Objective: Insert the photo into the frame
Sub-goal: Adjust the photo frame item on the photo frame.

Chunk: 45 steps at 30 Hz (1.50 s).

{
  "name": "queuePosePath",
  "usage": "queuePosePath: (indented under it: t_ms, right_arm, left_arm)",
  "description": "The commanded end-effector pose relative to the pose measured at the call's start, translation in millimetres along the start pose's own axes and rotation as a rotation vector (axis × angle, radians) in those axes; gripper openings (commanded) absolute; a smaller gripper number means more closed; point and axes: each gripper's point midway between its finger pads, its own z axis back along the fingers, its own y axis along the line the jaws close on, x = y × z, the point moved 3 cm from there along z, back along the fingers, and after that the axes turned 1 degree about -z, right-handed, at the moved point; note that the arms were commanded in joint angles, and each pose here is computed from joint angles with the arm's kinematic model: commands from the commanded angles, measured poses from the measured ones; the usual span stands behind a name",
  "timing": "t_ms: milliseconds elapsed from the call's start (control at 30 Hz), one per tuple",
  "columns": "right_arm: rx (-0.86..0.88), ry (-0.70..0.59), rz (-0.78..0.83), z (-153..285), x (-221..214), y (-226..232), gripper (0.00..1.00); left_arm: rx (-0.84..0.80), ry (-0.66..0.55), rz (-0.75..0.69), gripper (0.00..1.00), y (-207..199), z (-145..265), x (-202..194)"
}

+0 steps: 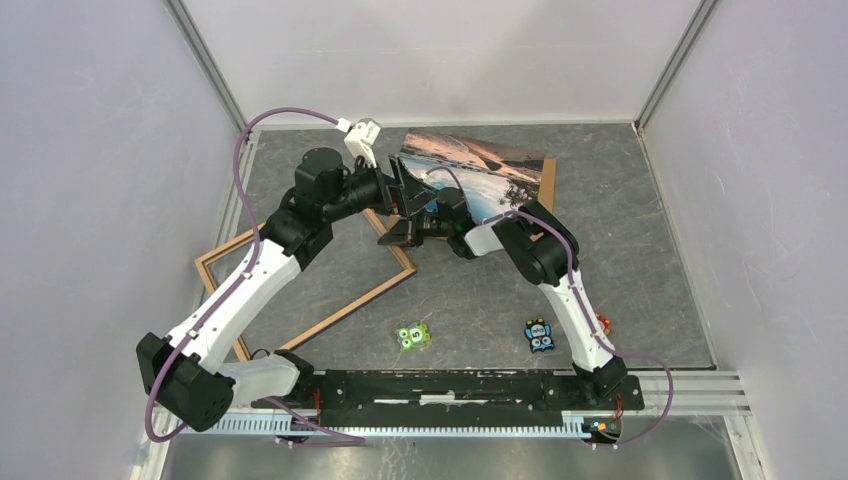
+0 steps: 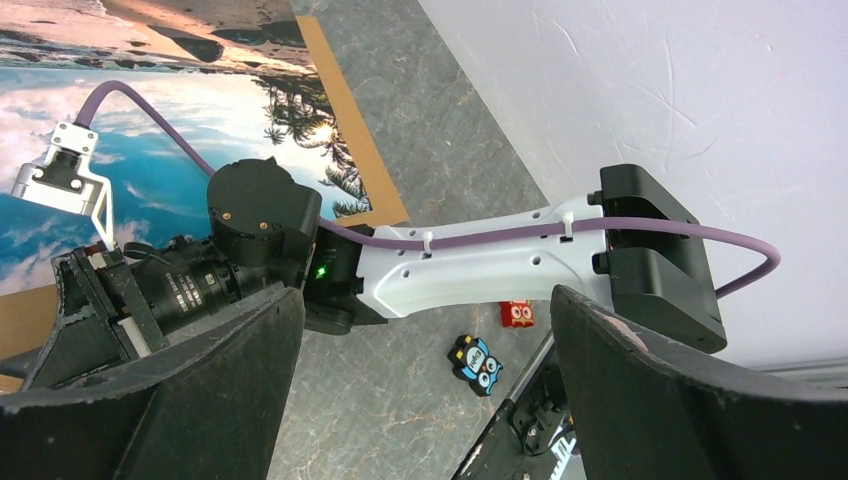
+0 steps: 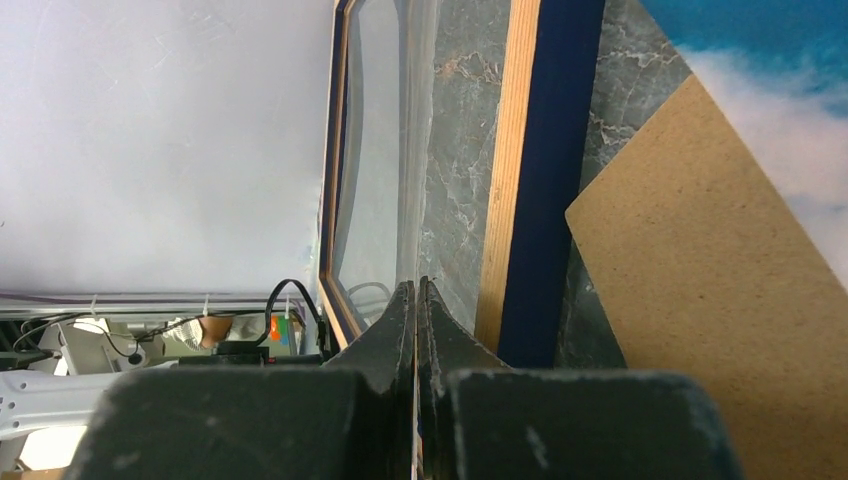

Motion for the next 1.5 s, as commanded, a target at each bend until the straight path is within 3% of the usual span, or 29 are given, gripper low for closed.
queuePosePath:
  t_ms: [0,533,900,1233,1467]
  right_arm:
    - [0.047,-0.011,0.042,-1,4,31,0.0]
    - [0.019,-0.002,0.111,-14,-1,34,0.0]
    - [-0.3,0.009,0.239,7,-2,-7,0.19]
    - [-0.519,-0.021,0.265,51,2,-42,0.2]
    - [-0.54,-0.05,0.272,79,10,-47,0.2]
  left_arm:
    - [-0.041,-0.03,0.019,0.98,-9,1,9]
    - [-0.043,-0.028,0.028,0.98,-7,0,8]
    - [-0.05,-0.02,0.037,0.98,-7,-3,6]
    - [-0.038,-0.009,0.041,0.98,0,-8,3]
    - [0.006,-0.005,0.039,0.98,15,-11,5]
